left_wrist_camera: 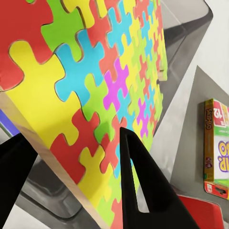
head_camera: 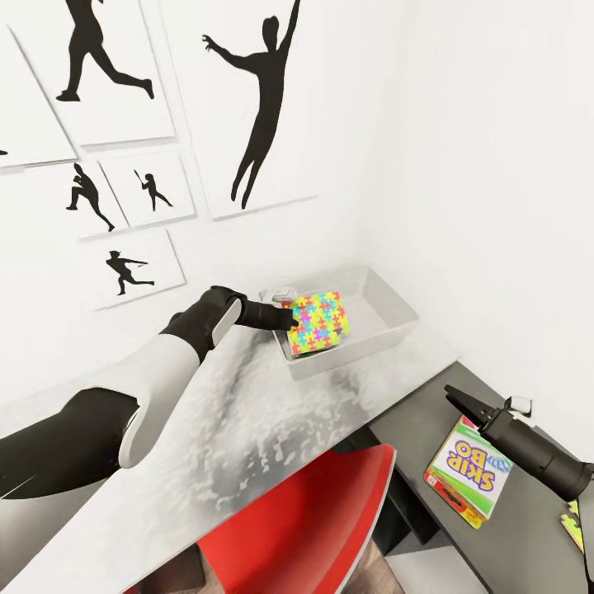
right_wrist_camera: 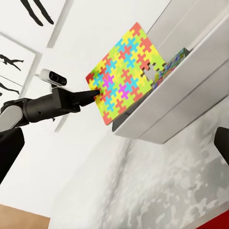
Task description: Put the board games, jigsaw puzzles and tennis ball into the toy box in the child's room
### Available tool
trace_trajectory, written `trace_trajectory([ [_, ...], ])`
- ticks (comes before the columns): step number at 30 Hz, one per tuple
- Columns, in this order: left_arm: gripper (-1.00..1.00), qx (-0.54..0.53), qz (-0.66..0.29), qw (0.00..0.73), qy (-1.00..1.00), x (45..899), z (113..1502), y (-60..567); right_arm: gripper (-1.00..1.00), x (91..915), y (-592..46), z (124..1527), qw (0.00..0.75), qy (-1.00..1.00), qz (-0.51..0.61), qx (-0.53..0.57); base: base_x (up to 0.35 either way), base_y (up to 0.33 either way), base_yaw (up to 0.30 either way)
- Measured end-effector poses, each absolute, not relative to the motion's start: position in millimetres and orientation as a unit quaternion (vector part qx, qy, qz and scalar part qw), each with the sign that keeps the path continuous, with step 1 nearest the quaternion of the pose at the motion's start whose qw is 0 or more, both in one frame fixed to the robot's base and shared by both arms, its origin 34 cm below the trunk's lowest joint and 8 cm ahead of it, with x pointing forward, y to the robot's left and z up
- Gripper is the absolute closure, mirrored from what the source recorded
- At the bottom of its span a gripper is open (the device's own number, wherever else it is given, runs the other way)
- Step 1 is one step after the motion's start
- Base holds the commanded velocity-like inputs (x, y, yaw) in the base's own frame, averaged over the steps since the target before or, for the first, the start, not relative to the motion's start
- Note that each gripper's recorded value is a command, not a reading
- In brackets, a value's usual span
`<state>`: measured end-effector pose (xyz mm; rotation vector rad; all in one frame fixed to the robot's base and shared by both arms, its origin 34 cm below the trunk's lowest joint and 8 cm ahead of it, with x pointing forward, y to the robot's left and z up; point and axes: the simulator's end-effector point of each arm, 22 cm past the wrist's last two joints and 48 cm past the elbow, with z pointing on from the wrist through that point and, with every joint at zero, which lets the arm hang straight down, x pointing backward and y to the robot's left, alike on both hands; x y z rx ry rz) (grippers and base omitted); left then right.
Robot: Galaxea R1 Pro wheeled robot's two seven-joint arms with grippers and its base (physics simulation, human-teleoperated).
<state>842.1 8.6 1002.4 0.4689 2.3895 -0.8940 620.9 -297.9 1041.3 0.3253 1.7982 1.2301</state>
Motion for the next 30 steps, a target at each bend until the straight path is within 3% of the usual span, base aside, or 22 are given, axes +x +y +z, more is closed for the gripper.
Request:
trace_trajectory([
  [8,1.00,0.174,-0.332,0.271,0.887,842.3,1002.7,8.6,-1.00,620.9,-297.9,1041.5,0.453,0.728,0.498,0.131,0.000,0.000,0.000],
  [9,-1.00,0.174,-0.332,0.271,0.887,842.4,1002.9,8.6,-1.00,620.9,-297.9,1041.5,0.453,0.728,0.498,0.131,0.000,0.000,0.000],
  [30,-1.00,0.174,-0.325,0.283,0.886,849.8,1010.4,15.1,-1.00,620.9,-297.9,1041.6,0.453,0.728,0.498,0.131,0.000,0.000,0.000],
])
